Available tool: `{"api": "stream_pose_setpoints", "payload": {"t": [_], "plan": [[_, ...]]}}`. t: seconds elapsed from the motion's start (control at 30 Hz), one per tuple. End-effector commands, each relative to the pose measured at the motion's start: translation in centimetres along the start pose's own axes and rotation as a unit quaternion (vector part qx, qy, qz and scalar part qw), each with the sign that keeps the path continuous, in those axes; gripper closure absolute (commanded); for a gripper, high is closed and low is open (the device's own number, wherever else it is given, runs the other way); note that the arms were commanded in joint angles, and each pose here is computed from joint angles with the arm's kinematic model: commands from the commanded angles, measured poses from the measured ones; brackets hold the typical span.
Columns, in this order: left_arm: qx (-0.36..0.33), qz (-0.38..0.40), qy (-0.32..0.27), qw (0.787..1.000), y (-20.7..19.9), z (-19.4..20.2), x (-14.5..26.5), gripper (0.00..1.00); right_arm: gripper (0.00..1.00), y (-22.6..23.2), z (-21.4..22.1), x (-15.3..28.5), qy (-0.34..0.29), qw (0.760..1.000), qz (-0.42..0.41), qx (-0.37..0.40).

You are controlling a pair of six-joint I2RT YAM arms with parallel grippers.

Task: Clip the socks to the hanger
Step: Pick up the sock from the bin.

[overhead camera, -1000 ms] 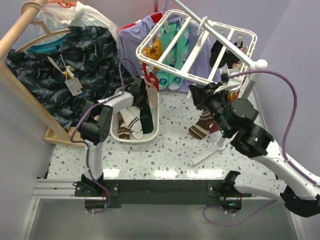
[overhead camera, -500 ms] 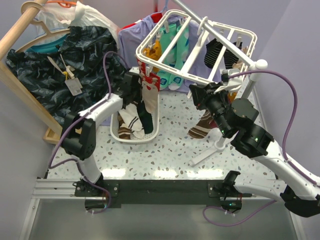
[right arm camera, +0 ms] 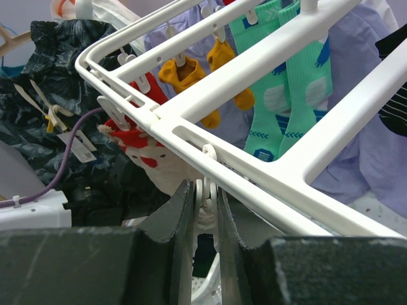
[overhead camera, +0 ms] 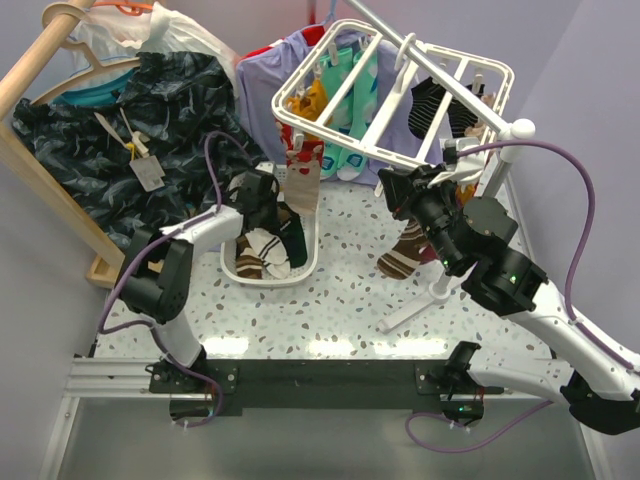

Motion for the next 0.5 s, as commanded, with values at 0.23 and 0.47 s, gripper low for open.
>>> {"api": "stream_pose_setpoints", "payload": {"t": [0.23,0.47], "plan": [[0.031,0.013,-0.041,0.999,0.3,-1.6,1.0,0.77,0.94,0.1,-0.7,0.4,-0.005,1.000,-0.010,-0.006],[0.047,0.032,-0.086,0.995,0.3,-3.1,3.8,0.83,0.94,0.2,-0.8,0.4,-0.005,1.000,-0.012,-0.005]]}}
Point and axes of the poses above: each gripper's point midway between its finger pads, its own x axis back along the fingers, its own y axis along the line the jaws close on, z = x × y, the point moved 8 cm from there along x, back along the fingers, and after that the axes turned 4 degrees about x, right-handed, at the moved point
